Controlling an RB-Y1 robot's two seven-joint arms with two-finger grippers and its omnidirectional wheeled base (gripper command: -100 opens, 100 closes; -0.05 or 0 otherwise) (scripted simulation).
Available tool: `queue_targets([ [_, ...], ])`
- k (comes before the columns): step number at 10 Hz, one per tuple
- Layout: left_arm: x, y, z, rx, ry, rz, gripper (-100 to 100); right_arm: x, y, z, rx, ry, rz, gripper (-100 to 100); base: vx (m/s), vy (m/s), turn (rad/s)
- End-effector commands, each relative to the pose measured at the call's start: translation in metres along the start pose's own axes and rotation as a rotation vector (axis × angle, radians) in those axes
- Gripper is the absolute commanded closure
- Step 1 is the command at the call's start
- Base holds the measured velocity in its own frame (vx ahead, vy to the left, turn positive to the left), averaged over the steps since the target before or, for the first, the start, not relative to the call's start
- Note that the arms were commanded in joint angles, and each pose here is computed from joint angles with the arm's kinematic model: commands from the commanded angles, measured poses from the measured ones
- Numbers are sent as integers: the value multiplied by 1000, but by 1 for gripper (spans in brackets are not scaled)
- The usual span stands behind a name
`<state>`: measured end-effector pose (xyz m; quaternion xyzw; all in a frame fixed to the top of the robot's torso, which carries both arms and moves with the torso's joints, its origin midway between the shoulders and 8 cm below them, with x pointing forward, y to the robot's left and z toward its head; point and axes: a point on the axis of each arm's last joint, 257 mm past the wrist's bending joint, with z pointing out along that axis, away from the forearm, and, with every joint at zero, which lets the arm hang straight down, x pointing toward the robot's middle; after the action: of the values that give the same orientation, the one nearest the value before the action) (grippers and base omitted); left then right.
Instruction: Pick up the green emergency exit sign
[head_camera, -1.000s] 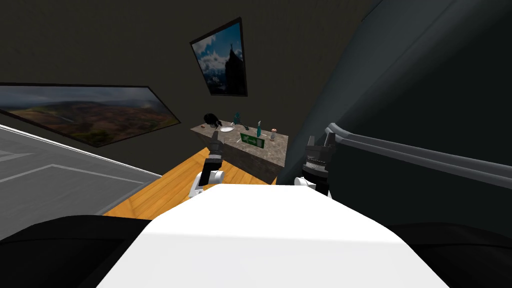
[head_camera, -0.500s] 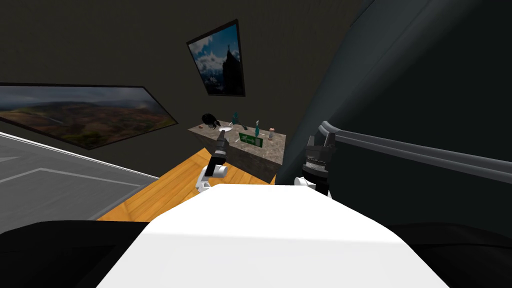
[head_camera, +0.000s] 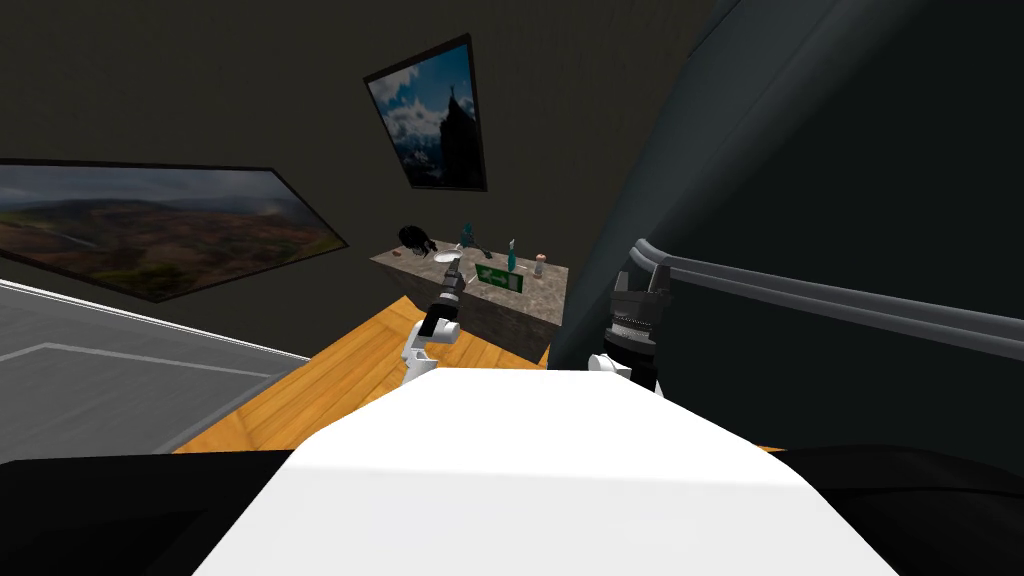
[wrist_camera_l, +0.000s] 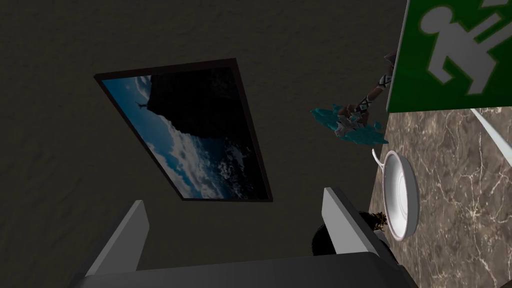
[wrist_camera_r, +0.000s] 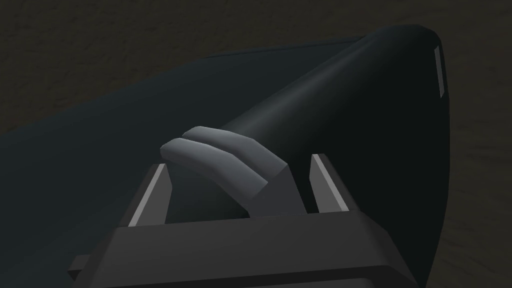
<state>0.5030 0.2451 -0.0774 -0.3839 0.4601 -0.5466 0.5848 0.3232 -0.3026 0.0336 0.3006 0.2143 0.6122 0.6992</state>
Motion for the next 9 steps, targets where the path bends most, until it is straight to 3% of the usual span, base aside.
queue_targets([
  [1,9,17,13,-52,20,-14,-100,0,0,0,0,0,0,0,-28,-7,-82],
  [4,21,27,32,-97,46,-26,-100,1,1,1,-2,2,3,0,-25,-5,-52],
  [9,54,64,63,-234,107,-60,-100,3,1,1,-4,5,7,0,-28,-1,-60],
])
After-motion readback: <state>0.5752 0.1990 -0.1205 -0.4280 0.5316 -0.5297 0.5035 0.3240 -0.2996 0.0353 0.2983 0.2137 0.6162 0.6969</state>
